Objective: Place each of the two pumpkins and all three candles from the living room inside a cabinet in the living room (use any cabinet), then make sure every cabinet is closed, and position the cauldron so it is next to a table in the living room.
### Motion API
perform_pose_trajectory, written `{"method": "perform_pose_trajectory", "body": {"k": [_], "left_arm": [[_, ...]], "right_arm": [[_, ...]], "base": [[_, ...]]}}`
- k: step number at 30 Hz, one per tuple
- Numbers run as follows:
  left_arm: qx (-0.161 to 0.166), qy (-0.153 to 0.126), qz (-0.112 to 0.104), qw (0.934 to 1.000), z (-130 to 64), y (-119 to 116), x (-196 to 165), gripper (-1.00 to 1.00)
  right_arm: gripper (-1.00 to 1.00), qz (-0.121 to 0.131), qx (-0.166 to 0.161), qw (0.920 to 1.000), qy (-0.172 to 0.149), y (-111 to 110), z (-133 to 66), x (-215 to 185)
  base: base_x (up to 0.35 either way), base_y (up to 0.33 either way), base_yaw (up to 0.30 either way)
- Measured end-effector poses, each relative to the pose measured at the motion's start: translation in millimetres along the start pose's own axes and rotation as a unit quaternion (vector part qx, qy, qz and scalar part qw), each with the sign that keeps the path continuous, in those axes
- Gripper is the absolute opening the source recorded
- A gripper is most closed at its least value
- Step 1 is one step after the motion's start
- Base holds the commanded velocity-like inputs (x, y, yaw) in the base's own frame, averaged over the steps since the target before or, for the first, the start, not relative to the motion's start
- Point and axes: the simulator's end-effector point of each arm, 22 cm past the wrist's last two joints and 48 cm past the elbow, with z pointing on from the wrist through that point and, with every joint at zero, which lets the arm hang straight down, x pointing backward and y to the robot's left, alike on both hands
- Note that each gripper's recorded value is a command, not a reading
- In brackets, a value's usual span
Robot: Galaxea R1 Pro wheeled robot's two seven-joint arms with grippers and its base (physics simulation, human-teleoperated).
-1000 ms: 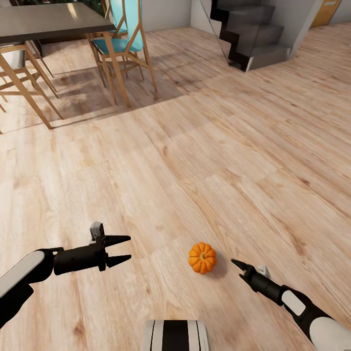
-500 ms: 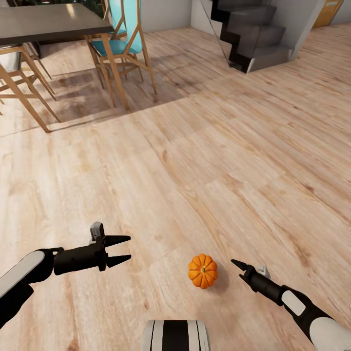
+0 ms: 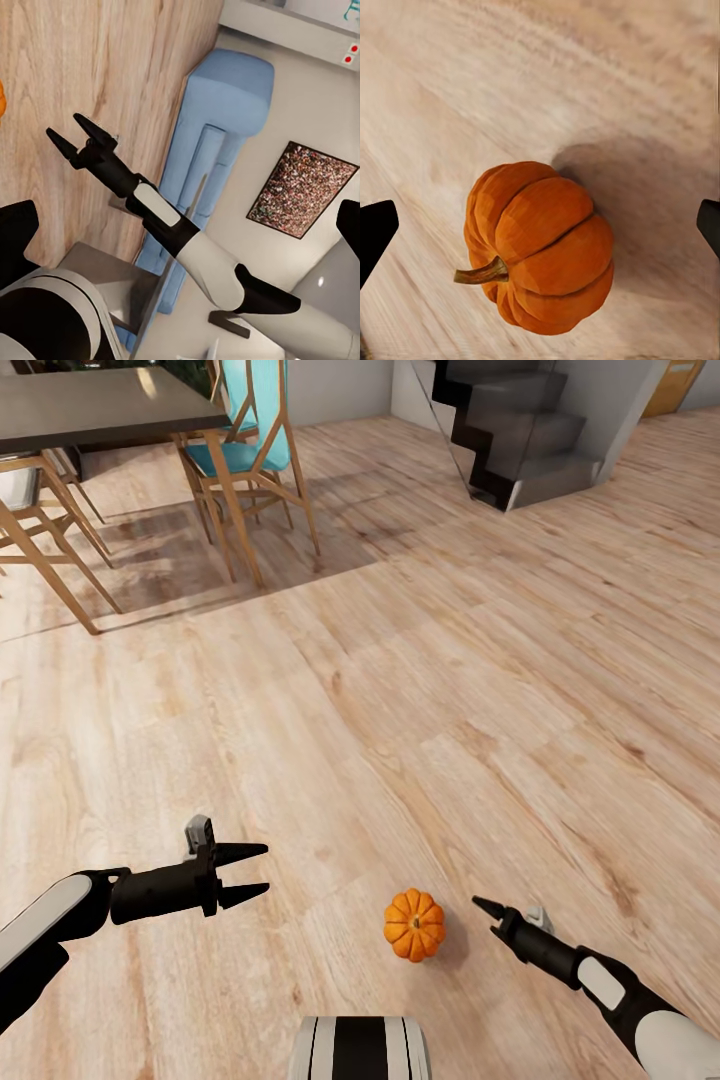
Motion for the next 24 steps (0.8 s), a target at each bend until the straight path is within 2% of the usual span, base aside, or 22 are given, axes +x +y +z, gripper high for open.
{"method": "perform_pose_trajectory", "body": {"k": [5, 13, 24], "left_arm": [[-0.001, 0.000, -0.002, 1.0000, 0.2, 1.9, -0.6, 1.00], [-0.005, 0.002, -0.017, 0.9998, 3.3, 17.8, -3.2, 1.00], [-0.012, 0.005, -0.038, 0.9992, 7.6, 39.8, -5.4, 1.00]], "right_arm": [[1.00, -0.018, 0.009, 0.9997, 0.014, -5.8, 0.5, 6.9], [1.00, -0.009, 0.025, 0.9993, 0.026, -25.1, 4.3, 17.7], [1.00, -0.001, 0.030, 0.9986, 0.044, -40.5, 10.9, 30.5]], "base": [[0.001, 0.000, 0.000], [0.000, 0.000, 0.000], [0.000, 0.000, 0.000]]}}
